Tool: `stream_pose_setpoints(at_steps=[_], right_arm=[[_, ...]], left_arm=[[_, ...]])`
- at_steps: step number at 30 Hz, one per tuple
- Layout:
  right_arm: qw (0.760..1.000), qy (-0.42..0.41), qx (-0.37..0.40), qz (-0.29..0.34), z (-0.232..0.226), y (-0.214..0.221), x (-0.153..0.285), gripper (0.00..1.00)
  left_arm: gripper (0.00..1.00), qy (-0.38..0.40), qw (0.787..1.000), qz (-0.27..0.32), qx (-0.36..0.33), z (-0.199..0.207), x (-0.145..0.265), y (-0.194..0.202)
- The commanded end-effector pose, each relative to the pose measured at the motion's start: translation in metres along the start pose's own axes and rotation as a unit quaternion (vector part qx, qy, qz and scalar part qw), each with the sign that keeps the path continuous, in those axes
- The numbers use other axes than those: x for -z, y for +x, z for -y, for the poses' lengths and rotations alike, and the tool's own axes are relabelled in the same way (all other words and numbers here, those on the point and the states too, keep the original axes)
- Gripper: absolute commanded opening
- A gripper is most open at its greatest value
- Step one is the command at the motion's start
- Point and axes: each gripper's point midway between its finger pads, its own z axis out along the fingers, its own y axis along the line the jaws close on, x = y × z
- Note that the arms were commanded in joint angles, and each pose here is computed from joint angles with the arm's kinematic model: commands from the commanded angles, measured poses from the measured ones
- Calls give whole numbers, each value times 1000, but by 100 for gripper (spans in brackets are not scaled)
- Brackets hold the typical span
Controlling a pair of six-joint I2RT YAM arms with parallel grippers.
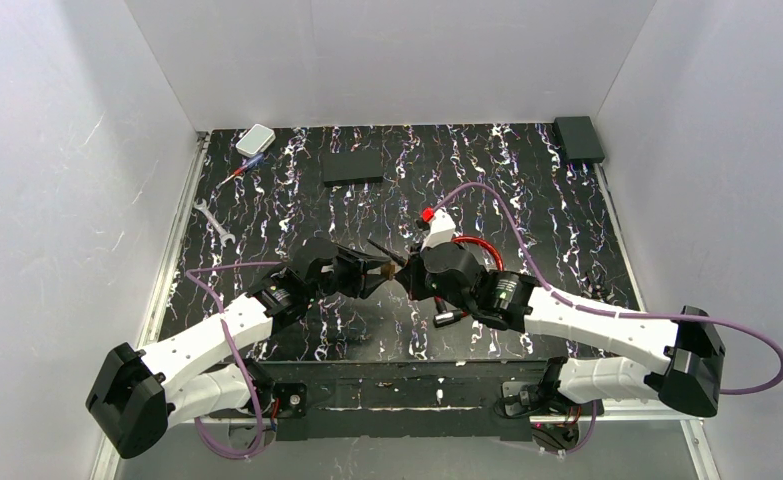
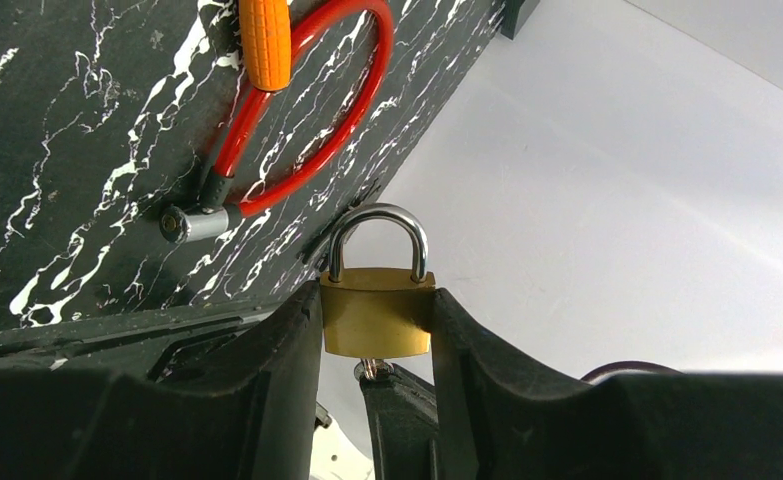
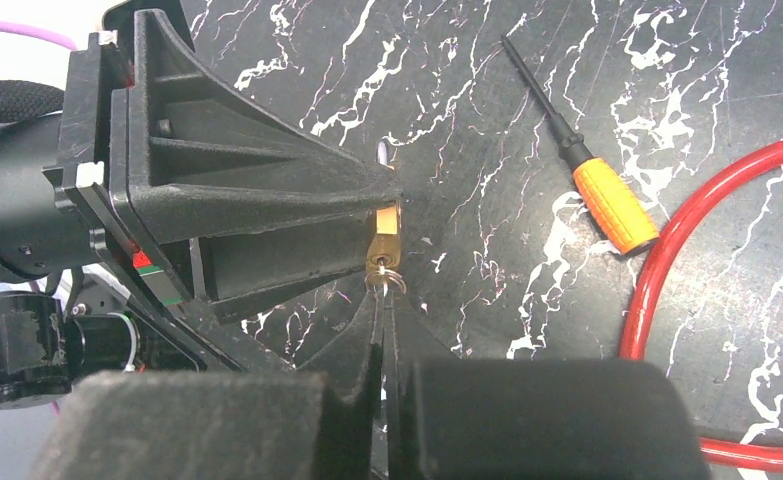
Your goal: Unlock with the key
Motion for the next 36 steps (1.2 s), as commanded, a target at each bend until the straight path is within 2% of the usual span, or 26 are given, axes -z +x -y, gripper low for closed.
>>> stream_pose_setpoints(at_steps=[1, 6, 7, 8, 10, 11, 14, 22, 36], right_arm=[[1000, -10, -9, 22, -8, -10, -6, 2], [1000, -16, -10, 20, -11, -7, -10, 1], [1000, -15, -12, 20, -11, -7, -11, 4], [1000, -15, -13, 20, -12, -8, -12, 11], [1000, -14, -16, 20, -13, -9, -13, 31], [999, -16, -18, 21, -14, -10, -13, 38], [999, -22, -25, 24, -17, -13, -9, 42], [998, -28, -47, 43, -14, -23, 9, 42], [998, -17, -47, 29, -11, -12, 0, 30]], left_arm=[[0, 27, 999, -16, -9, 17, 10, 8], [0, 32, 999, -18, -14, 21, 12, 10], [0, 33, 999, -19, -16, 22, 12, 11], [0, 33, 999, -20, -18, 23, 12, 11], [0, 33, 999, -20, -19, 23, 12, 11], [0, 34, 999, -19, -20, 23, 12, 11], [0, 35, 999, -15, -19, 22, 13, 10], [0, 24, 1000, -4, -18, 15, 13, 4], [0, 25, 999, -2, -21, 17, 17, 5]])
